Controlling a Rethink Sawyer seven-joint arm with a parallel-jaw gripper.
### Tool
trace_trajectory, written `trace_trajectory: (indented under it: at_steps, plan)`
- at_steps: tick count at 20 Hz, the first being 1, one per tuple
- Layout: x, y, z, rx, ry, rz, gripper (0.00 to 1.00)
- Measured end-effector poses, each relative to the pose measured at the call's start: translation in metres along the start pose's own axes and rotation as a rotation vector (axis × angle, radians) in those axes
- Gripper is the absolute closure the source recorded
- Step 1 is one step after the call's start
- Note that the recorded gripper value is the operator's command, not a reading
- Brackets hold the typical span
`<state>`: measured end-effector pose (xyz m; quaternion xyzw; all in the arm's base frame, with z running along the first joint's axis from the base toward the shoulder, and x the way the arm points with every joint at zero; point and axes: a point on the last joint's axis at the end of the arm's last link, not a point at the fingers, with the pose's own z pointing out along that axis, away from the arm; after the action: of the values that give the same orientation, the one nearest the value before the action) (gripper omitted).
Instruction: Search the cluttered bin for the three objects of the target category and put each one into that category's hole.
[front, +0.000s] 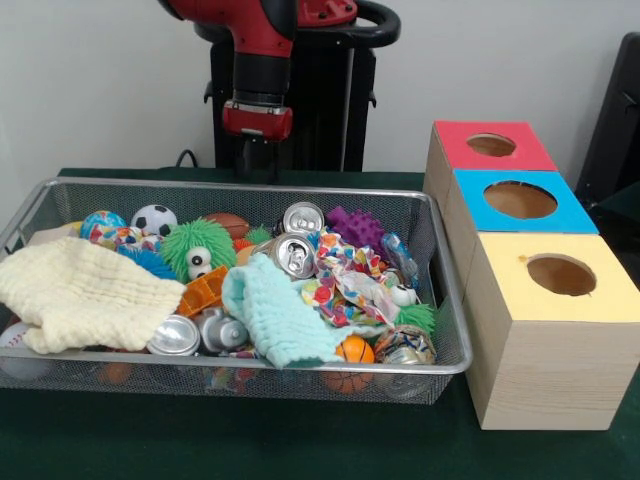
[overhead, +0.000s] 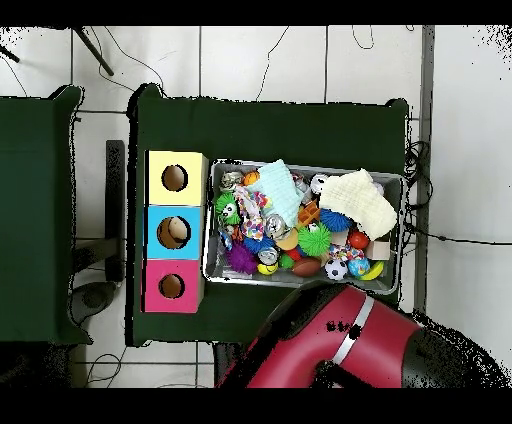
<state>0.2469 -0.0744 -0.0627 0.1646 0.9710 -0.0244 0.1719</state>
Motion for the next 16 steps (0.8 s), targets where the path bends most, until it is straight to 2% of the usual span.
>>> trace_trajectory:
  at_steps: [2, 7, 16]
  plan:
    - [-0.005, -0.01, 0.003, 0.016, -0.022, -0.013, 0.0]
    - [-0.008, -0.03, 0.006, 0.055, -0.031, -0.034, 0.0]
    - [-0.007, -0.042, 0.006, 0.061, -0.05, -0.039, 0.0]
